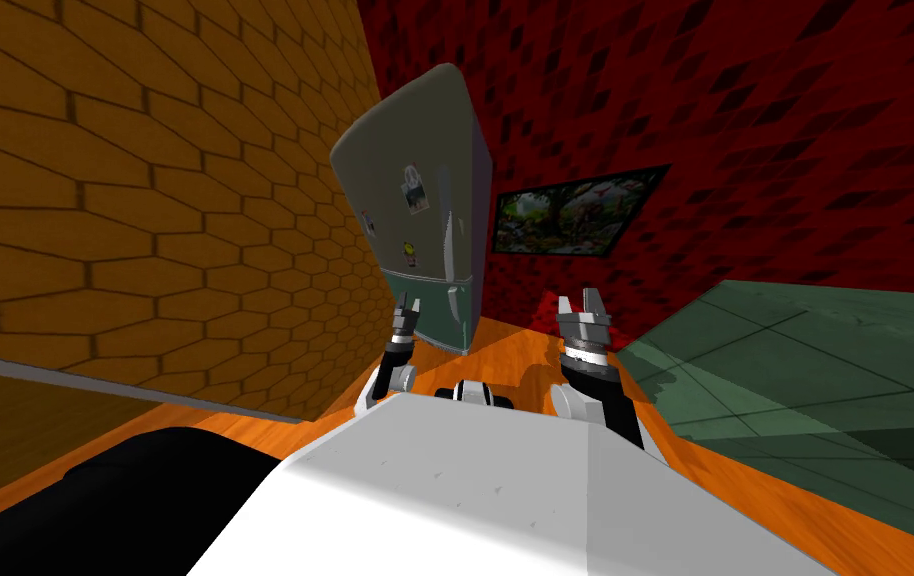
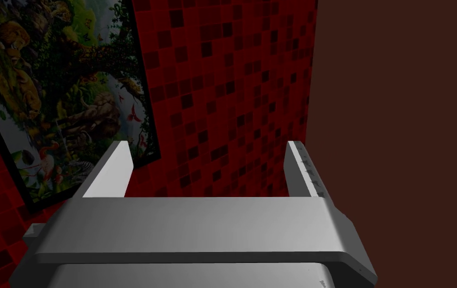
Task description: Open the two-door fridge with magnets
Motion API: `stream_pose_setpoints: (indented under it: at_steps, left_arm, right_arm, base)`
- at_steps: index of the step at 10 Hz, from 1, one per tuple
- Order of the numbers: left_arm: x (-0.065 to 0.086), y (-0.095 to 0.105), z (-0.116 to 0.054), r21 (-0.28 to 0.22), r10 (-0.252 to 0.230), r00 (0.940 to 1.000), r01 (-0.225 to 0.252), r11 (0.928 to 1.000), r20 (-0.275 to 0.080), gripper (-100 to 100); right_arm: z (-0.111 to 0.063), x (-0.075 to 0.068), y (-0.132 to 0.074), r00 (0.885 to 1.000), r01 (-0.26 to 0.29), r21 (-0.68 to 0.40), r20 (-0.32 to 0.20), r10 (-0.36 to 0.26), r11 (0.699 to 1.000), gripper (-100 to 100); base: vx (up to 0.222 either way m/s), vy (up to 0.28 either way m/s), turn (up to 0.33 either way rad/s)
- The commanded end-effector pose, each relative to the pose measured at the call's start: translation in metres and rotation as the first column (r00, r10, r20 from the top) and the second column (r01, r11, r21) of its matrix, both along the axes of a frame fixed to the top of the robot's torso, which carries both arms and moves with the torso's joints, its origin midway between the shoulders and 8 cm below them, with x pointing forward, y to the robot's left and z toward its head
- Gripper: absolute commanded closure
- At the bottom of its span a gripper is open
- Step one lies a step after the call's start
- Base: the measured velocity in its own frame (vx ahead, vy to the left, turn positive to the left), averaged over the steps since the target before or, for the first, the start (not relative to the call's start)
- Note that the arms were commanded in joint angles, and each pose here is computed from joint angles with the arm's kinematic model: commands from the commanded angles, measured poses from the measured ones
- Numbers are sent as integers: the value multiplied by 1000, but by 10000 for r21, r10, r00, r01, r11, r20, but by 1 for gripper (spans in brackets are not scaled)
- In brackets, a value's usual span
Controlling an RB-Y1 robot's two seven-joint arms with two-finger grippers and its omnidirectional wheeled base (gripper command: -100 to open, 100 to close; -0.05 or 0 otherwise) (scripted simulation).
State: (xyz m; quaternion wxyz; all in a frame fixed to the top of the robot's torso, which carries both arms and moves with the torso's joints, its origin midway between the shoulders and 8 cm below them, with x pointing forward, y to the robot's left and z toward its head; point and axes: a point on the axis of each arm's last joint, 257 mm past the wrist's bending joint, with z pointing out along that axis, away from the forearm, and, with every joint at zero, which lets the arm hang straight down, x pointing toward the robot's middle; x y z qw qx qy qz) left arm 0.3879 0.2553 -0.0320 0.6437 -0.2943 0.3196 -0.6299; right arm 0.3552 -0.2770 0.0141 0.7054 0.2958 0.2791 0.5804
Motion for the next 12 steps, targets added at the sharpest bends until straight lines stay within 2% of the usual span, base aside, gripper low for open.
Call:
stream_pose_setpoints:
  at_steps: [1,12]
  left_arm:
    - [5,-6,-14,-48,-61,10000,61,10000,-29,-100]
    - [18,-23,-58,172,-406,9989,410,9990,-235,-100]
  right_arm:
    - [0,0,0,10000,0,0,0,0,10000,0]
    - [0,0,0,10000,0,0,1,0,10000,0]
  base:
    - [122,-12,-67]
    - [89,1,-49]
